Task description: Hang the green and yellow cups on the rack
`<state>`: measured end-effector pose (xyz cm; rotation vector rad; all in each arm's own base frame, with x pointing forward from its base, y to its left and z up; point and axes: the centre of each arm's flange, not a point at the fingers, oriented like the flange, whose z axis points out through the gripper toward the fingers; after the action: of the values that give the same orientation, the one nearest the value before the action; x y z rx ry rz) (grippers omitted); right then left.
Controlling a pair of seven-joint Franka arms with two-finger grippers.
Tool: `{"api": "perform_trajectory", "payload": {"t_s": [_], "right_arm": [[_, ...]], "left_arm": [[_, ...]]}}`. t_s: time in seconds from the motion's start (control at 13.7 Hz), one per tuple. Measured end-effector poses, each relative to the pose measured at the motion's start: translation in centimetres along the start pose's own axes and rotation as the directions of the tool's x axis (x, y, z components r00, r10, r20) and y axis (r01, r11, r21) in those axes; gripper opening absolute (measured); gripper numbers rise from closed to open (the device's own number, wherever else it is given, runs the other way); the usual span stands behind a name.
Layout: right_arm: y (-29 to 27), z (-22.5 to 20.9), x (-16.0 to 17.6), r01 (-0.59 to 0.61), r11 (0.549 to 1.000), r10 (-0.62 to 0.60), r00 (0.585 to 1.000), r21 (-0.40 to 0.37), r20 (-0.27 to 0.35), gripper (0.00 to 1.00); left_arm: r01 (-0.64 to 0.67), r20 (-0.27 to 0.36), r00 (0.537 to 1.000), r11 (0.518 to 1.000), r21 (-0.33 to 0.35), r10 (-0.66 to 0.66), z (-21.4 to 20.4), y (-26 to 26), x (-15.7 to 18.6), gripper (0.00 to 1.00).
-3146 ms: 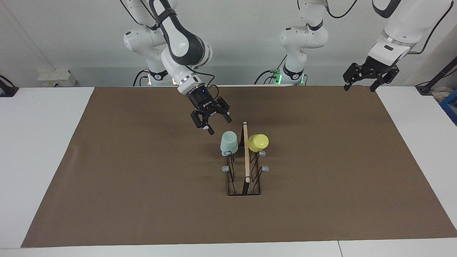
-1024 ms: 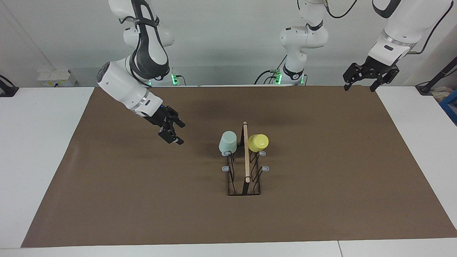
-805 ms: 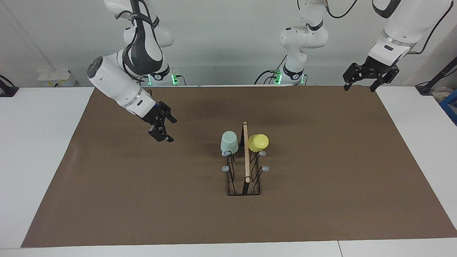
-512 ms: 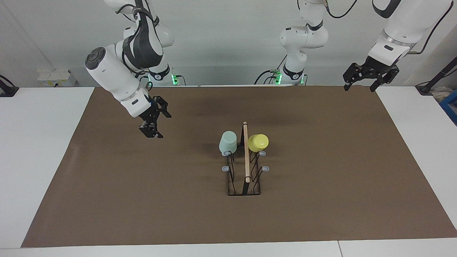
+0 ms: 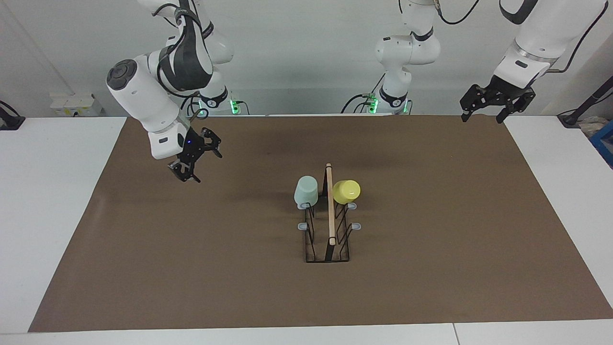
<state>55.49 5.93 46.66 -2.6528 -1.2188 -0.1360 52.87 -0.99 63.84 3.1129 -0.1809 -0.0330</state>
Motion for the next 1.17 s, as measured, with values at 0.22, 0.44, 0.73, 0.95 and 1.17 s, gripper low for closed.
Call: {"api": "perform_trajectory", "payload": {"t_s": [0.22, 0.44, 0.73, 0.95, 1.17], "right_arm": [[0.2, -0.5, -0.7, -0.152, 0.988, 0.152, 0.988, 0.005, 0.018, 1.0], [-0.3, -1.8, -0.9, -0.249, 0.968, 0.249, 0.966, -0.004, 0.062, 1.0], [0.5, -2.7, -2.1, -0.338, 0.94, 0.34, 0.937, -0.042, 0.076, 1.0], [2.2, -3.2, -4.1, -0.384, 0.922, 0.386, 0.919, -0.042, 0.076, 1.0], [2.0, -3.2, -4.4, -0.442, 0.894, 0.447, 0.887, -0.068, 0.112, 1.0]], "left_arm": [[0.0, 0.0, 1.0, 1.0, 0.0, 0.0, 0.0, 0.0, 0.0, 1.0], [0.0, 0.0, 1.0, 1.0, 0.0, 0.0, 0.0, 0.0, 0.0, 1.0], [0.0, 0.002, 1.0, 1.0, 0.0, 0.0, 0.0, 0.0, 0.0, 1.0], [0.0, 0.002, 1.0, 1.0, 0.0, 0.0, 0.0, 0.0, 0.0, 1.0], [-0.002, 0.002, 1.0, 1.0, 0.001, 0.002, 0.0, 0.0, 0.0, 1.0]]}}
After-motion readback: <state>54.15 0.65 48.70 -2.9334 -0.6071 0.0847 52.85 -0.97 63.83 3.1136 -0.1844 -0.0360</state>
